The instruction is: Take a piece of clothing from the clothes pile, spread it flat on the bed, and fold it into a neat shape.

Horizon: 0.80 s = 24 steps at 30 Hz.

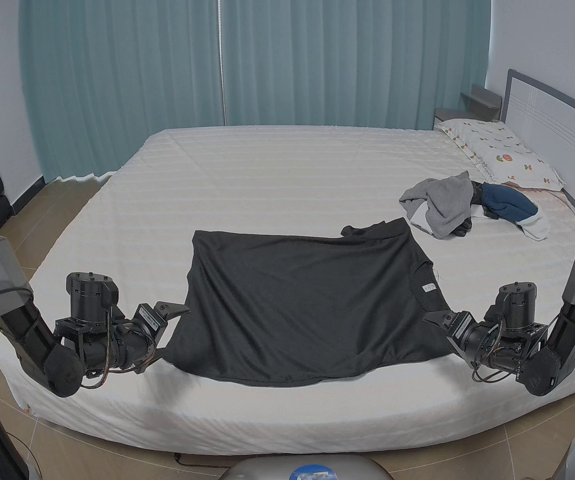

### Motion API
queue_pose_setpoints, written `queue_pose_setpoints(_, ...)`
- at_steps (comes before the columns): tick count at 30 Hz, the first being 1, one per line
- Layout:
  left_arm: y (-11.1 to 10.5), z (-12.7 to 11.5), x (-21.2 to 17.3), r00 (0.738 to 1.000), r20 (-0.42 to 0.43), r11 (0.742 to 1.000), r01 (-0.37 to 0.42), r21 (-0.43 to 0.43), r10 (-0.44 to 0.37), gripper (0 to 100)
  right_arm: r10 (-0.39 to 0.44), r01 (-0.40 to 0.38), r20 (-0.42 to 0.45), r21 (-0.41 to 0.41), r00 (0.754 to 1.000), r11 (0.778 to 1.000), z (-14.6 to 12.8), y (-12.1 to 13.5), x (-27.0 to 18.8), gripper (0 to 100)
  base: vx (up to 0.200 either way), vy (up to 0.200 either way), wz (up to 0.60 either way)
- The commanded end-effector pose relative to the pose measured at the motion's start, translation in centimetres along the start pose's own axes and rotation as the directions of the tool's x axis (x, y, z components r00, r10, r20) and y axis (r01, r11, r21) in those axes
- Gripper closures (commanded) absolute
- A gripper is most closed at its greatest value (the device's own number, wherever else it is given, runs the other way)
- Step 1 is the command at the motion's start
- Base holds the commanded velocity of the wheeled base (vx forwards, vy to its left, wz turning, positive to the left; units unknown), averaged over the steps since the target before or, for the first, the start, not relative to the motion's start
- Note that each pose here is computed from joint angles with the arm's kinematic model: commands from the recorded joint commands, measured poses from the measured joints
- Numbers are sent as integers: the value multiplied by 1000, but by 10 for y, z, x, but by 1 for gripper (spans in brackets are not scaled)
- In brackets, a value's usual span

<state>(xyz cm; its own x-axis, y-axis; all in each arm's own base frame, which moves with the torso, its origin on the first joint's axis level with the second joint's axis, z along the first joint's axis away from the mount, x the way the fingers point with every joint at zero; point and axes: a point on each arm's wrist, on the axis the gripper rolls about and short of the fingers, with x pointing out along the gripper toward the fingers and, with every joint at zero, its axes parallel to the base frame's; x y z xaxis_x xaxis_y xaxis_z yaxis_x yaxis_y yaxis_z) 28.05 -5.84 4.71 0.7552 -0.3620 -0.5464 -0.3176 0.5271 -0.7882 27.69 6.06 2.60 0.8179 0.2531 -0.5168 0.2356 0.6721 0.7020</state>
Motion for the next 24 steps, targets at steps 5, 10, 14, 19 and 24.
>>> queue_pose_setpoints(5,3,-4,-6,1000,-2,1000,-15,10,15,0,3,-3,1,-1,1000,1000,0,1,-1,0,0,-200,0)
queue_pose_setpoints(10,12,-2,-24,997,51,998,-54,45,51,0,7,-7,2,-2,1000,1000,0,2,-2,0,0,0,0)
queue_pose_setpoints(14,28,-5,-33,992,49,986,-118,114,113,0,7,-7,-1,-3,1000,1000,-1,2,-2,0,0,0,0)
queue_pose_setpoints(19,40,5,-28,982,87,979,-178,97,170,0,4,-4,-3,-3,1000,1000,-1,1,-3,0,0,0,0)
queue_pose_setpoints(24,56,13,-15,969,93,970,-235,60,229,0,3,-3,-6,-4,1000,1000,-2,1,-2,0,0,0,0)
